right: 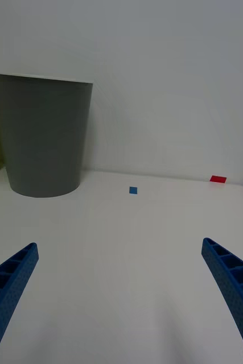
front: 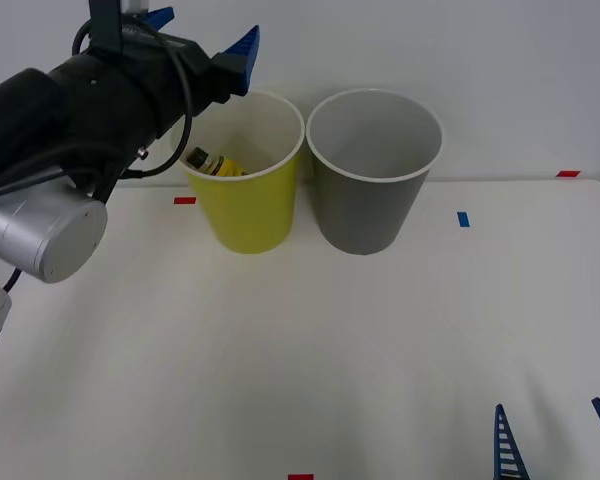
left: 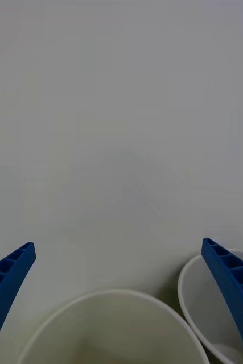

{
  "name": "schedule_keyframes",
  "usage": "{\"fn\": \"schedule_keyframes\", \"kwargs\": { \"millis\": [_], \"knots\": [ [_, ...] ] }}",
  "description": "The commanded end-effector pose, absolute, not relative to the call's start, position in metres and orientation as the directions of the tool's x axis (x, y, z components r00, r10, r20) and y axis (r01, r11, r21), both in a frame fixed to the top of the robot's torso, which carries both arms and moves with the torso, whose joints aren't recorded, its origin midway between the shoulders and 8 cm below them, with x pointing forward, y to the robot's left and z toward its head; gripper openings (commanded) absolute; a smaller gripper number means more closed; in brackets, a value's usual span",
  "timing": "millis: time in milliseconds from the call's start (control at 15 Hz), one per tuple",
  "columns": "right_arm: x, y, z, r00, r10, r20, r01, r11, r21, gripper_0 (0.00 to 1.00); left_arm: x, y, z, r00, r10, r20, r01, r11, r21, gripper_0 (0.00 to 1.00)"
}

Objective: Put cans in the gray bin and PET bottles in the light green bin.

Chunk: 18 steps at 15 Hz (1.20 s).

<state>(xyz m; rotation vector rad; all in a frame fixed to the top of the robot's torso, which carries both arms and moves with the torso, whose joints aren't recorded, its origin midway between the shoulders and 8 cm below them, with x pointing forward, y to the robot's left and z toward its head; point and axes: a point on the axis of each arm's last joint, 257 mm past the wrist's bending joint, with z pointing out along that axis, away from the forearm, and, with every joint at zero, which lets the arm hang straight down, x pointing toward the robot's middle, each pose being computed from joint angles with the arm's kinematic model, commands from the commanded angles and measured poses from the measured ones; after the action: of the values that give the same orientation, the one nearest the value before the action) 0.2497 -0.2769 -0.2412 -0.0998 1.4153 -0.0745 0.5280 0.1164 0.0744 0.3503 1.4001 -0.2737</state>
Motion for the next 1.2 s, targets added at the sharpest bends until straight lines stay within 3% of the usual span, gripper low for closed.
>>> {"fn": "schedule_keyframes", "kwargs": {
  "millis": [67,467,800,1000,1200],
  "knots": [
    [0.25,-0.277,-0.241,0.154,-0.111,-0.982,-0.008,0.993,-0.114,1.0,0.482,0.142,0.035,0.123,0.039,-0.992,0.351,0.933,0.08,1.0],
    [0.25,-0.277,-0.241,0.154,-0.111,-0.982,-0.008,0.993,-0.114,1.0,0.423,0.169,-0.051,-0.045,0.039,-0.998,0.326,0.945,0.022,1.0],
    [0.25,-0.277,-0.241,0.154,-0.111,-0.982,-0.008,0.993,-0.114,1.0,0.39,0.179,-0.101,-0.133,-0.123,-0.983,0.278,0.948,-0.156,1.0],
    [0.25,-0.277,-0.241,0.154,-0.111,-0.982,-0.008,0.993,-0.114,1.0,0.382,0.182,-0.114,-0.122,-0.146,-0.982,0.277,0.945,-0.175,1.0],
    [0.25,-0.277,-0.241,0.154,-0.111,-0.982,-0.008,0.993,-0.114,1.0,0.385,0.184,-0.149,-0.04,-0.171,-0.984,0.311,0.934,-0.175,1.0]
  ]
}}
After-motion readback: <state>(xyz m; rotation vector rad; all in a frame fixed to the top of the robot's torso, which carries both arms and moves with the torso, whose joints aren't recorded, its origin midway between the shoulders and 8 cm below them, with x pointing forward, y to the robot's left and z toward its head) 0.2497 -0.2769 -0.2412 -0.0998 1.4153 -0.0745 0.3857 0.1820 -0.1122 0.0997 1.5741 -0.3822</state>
